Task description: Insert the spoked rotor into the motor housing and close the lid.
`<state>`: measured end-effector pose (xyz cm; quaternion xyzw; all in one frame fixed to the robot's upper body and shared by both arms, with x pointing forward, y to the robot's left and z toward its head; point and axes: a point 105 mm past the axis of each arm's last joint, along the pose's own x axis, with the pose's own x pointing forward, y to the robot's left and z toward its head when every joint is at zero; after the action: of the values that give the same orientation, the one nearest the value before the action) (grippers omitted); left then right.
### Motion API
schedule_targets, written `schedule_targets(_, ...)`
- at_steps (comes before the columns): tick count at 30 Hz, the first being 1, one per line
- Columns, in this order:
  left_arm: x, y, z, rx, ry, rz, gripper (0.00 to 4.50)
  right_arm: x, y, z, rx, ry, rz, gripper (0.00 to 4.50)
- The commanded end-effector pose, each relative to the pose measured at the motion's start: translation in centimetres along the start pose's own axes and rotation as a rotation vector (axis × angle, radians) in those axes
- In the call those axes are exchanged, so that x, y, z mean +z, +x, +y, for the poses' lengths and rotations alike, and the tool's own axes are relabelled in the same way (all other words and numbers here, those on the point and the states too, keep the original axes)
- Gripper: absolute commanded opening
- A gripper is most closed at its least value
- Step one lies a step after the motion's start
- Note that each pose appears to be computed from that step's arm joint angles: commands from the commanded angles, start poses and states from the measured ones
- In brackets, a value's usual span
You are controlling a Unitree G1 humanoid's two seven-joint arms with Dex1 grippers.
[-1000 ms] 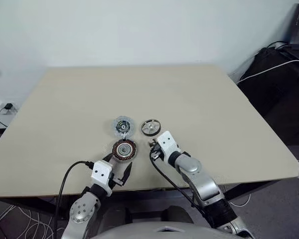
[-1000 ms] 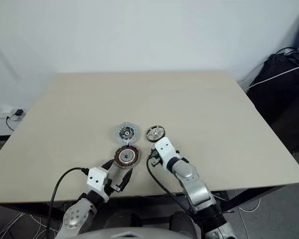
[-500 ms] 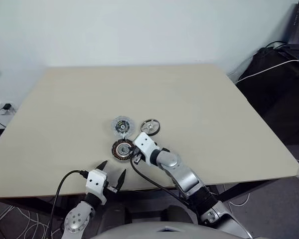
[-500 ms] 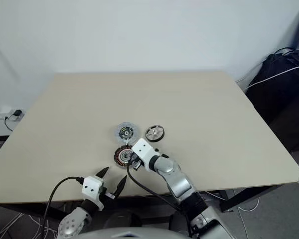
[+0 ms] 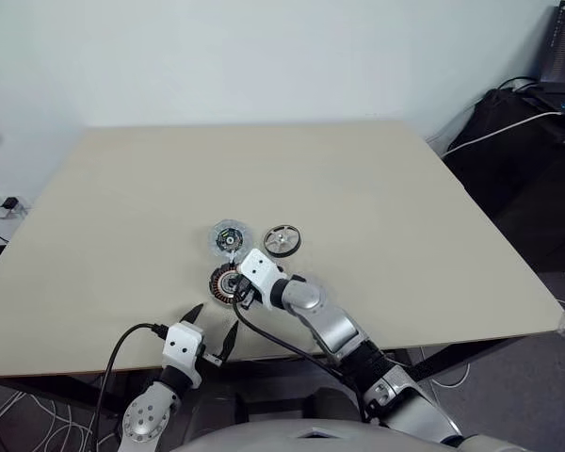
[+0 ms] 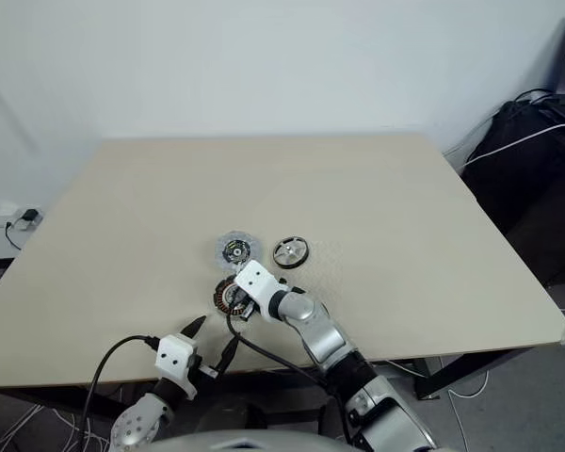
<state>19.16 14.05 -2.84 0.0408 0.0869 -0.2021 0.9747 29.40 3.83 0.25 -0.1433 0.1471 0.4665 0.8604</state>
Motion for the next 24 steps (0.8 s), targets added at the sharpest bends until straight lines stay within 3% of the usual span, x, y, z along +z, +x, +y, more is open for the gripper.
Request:
schedule_targets(1,1.0,0.3,0.1,0.006,0.018,-0.043,4.50,1.5,0.3,0.0,0.011,-0.022,-0.050,0.70)
schedule_targets(23,2.1,0.5,-0.1,0.021,0.016,-0.057,4.50,1.5,1.2,0.5,0.034,-0.001,-0.058,0.70)
schedule_targets(24,2.2,0.5,-0.1,0.021,0.015,-0.057,4.50,1.5,1.2,0.6,0.038,0.006,-0.059,1.05)
